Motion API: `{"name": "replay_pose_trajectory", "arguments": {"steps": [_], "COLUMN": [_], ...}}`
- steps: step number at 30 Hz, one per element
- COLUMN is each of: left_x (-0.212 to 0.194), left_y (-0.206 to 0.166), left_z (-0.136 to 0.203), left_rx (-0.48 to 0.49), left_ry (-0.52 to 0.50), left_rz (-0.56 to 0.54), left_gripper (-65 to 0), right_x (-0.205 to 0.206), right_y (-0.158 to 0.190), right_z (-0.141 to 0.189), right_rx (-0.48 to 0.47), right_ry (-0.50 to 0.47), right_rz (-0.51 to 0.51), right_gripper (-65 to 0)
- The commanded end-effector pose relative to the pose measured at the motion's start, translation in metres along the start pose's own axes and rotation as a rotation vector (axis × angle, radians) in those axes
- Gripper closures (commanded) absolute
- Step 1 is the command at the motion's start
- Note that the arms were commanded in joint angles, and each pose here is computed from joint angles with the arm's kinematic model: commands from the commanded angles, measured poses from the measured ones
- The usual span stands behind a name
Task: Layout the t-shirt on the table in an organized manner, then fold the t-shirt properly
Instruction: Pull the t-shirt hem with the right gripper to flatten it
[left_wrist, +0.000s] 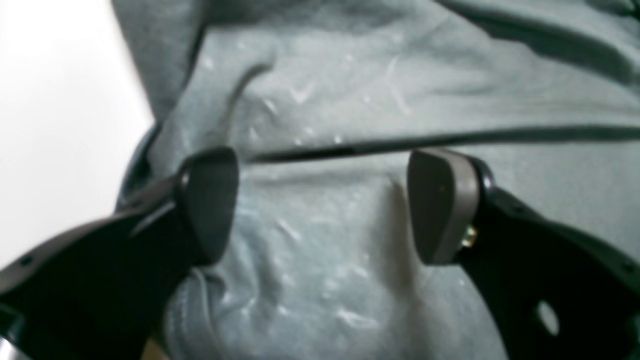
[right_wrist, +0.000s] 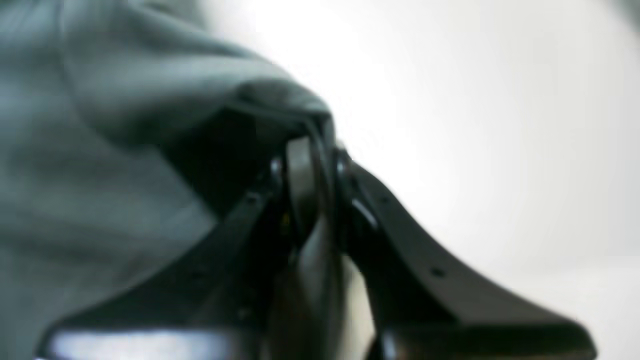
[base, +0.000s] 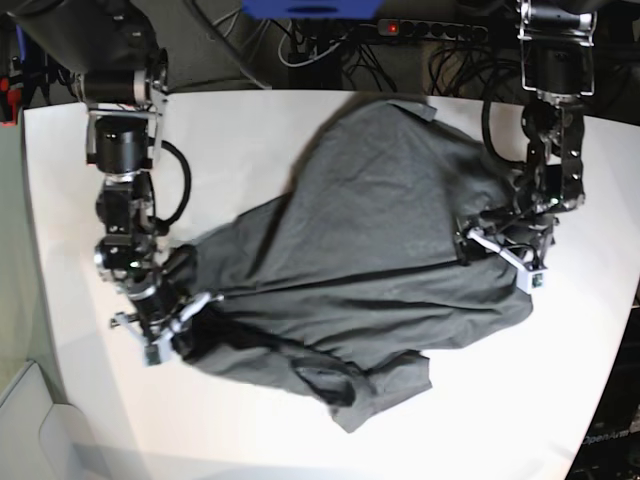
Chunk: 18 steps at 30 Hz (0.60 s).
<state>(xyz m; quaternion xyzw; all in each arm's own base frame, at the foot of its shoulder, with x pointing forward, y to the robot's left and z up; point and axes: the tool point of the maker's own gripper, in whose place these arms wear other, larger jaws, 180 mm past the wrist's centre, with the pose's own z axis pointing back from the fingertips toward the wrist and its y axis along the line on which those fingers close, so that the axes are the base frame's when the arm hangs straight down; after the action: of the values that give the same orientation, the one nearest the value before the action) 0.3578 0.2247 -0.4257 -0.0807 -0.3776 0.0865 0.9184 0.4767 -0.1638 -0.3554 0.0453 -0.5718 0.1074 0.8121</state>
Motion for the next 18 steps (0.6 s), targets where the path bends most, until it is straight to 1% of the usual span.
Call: {"name": "replay_pose_trajectory", "arguments": {"steps": [1,4,5,7,8,10,12,16,18], "left_x": [-0.015,-0.015,-0.015,-0.014,-0.015,-0.016,-0.016,-0.017,-0.022], "left_y": [0.008,0.008,0.008,0.007,0.008,0.008,0.008,0.007,0.008], "left_z": [0.001,0.001,0.001,0.001,0.002,0.002,0.002,0.002,0.002], "left_rx": [0.025,0.026,0.026,0.024,0.024,0.025,0.025,0.024,0.026], "left_ry": [0.069,0.069,0.069,0.067,0.068,0.07,0.07,0.072,0.08], "left_rz": [0.004,0.004,0.004,0.002,0.003,0.003,0.003,0.002,0.002], "left_gripper": [-51.8,-51.8,-51.8,-51.8,-51.8,-51.8,-51.8,-51.8,-51.8], "right_x": [0.041,0.052,0.055,0.046,0.036,0.021,0.012,-0.012,-0.02], "right_y": [-0.019,-0.061,-0.073,-0.088,-0.098,-0.11,-0.115,-0.135,-0.145], "right_z": [0.001,0.014,0.017,0.02,0.023,0.026,0.029,0.047,0.056], "right_rx": [-0.043,-0.146,-0.175,-0.212,-0.232,-0.255,-0.27,-0.338,-0.372], "right_ry": [-0.12,-0.177,-0.185,-0.172,-0.151,-0.123,-0.112,-0.098,-0.099], "right_rz": [-0.043,-0.136,-0.158,-0.205,-0.221,-0.252,-0.279,-0.34,-0.369], "right_gripper": [-3.1,-3.4,-3.5,-5.0,-7.1,-13.5,-20.0,-32.5,-36.4]}}
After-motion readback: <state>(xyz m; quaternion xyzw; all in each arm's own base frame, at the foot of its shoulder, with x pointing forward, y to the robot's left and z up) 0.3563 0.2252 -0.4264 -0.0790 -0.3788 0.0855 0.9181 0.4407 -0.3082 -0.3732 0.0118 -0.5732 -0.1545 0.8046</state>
